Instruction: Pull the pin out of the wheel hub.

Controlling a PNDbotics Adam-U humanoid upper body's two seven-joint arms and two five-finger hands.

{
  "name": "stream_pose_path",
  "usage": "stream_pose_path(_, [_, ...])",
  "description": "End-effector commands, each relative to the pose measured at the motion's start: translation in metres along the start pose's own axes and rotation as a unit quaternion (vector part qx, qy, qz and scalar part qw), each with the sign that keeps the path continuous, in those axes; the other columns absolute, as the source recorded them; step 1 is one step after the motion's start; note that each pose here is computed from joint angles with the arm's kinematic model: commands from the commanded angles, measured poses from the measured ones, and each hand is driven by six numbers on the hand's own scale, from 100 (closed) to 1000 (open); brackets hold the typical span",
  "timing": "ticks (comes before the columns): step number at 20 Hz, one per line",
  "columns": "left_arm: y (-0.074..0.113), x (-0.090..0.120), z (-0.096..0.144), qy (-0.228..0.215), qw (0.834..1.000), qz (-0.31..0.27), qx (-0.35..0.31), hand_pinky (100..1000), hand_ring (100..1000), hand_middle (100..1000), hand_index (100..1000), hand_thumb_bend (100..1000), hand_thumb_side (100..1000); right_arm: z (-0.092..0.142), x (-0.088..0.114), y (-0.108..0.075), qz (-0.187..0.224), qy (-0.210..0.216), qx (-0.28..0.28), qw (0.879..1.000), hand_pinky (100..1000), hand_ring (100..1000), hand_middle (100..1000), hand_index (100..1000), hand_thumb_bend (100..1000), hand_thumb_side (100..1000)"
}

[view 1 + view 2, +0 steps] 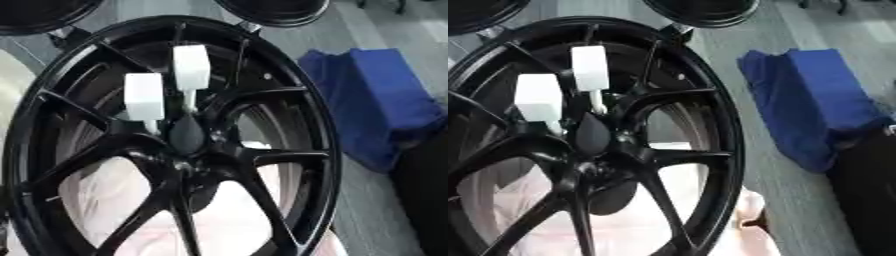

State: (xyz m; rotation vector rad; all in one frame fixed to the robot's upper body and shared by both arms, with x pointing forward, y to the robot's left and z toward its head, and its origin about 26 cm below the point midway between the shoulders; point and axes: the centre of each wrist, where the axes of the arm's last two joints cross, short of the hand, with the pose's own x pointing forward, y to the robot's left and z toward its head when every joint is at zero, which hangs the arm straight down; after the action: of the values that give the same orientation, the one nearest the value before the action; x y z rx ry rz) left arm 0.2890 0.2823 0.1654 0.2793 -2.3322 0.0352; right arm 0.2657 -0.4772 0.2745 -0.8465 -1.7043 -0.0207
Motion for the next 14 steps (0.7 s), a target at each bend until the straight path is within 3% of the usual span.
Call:
stream_pose_path(1, [0.001, 0.005, -0.003, -0.013, 1.000, -0.003, -0.001, 860, 678, 609, 732, 207, 611, 0.003, 0.025, 0.002, -0.033, -0.055, -0.011, 0.998, 797, 746, 693, 673, 441, 358])
stream_pose_path(7, [-0.002, 0.006, -0.004, -0.017, 1.000, 0.000, -0.007, 859, 677, 608, 731, 204, 610, 0.033, 0.058, 0.039, -0.118, -0.152, 0.027, 0.981, 779, 695, 626, 613, 272, 459])
stream_pose_path(14, [-0.004, 0.006, -0.004, -0.024, 1.000, 0.005, -0.017, 859, 676, 612, 731, 202, 607, 0.038, 0.062, 0.058, -0.167, -0.210, 0.060, 0.961, 773, 669, 599, 586, 244, 448])
